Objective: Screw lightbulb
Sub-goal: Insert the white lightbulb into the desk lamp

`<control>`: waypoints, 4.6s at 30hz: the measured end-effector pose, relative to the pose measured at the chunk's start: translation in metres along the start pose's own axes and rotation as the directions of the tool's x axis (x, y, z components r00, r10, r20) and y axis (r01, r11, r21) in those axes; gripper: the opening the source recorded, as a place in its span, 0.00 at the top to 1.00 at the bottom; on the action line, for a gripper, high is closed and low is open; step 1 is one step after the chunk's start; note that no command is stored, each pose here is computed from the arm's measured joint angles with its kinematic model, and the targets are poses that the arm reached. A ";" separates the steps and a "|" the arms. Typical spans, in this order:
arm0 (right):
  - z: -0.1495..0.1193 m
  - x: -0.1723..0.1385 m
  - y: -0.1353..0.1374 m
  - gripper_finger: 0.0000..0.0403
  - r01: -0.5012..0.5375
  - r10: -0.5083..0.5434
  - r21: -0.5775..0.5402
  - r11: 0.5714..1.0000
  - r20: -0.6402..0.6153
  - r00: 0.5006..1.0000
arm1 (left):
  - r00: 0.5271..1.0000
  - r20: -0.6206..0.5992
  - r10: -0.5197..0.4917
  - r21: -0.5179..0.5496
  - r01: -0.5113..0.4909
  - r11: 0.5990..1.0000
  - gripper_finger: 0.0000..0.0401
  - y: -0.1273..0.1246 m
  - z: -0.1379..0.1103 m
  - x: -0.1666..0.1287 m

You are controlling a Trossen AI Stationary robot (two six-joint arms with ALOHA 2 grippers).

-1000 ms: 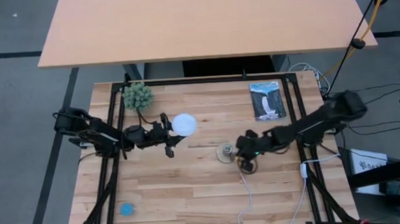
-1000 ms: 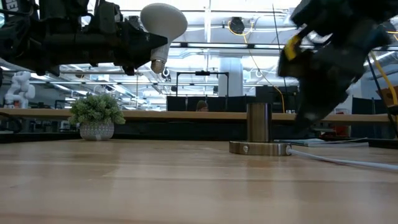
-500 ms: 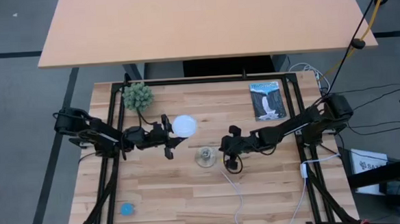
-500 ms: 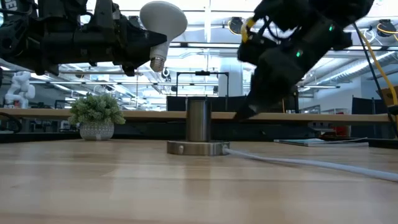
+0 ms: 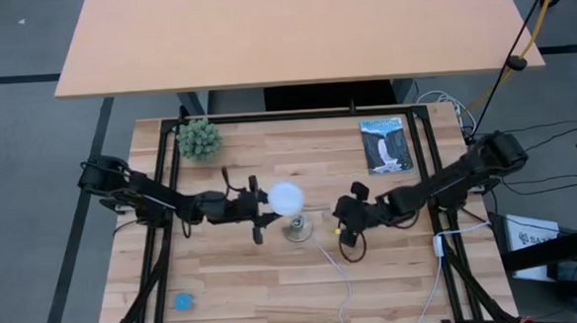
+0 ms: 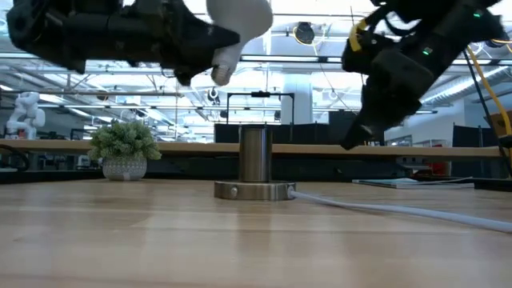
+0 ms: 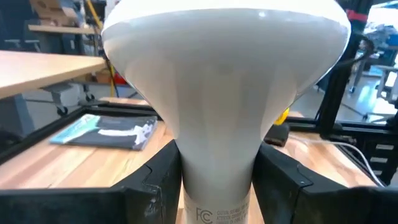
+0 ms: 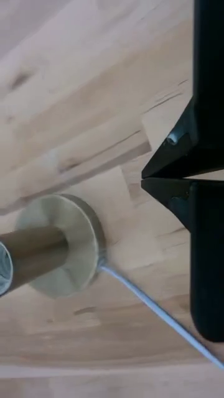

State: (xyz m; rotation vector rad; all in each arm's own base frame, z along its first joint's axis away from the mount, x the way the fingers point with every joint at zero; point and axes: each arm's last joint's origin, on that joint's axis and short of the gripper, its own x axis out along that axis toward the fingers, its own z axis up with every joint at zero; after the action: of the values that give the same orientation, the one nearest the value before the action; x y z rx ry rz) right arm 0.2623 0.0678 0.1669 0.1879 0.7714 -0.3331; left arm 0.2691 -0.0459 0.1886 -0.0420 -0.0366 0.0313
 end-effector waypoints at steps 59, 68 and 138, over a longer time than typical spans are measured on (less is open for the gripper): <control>0.035 -0.001 0.008 1.00 -0.110 0.112 -0.025 0.994 0.322 0.940 | 0.966 -0.258 0.032 0.073 -0.013 0.997 0.55 -0.008 -0.043 0.060; 0.035 -0.001 0.008 1.00 -0.108 0.112 -0.030 0.994 0.323 0.940 | 0.966 -0.258 0.031 0.074 -0.013 0.997 0.55 -0.008 -0.043 0.060; 0.020 0.002 0.002 1.00 -0.050 0.047 0.012 0.999 0.178 0.983 | 0.919 -0.394 0.022 0.084 0.013 0.996 0.38 -0.010 -0.032 0.047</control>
State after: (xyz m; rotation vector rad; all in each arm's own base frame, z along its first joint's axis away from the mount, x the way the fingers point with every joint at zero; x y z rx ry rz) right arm 0.2775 0.0633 0.1794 0.1890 0.5868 -0.3057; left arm 0.3176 -0.0557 0.1584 0.0379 0.3709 0.0284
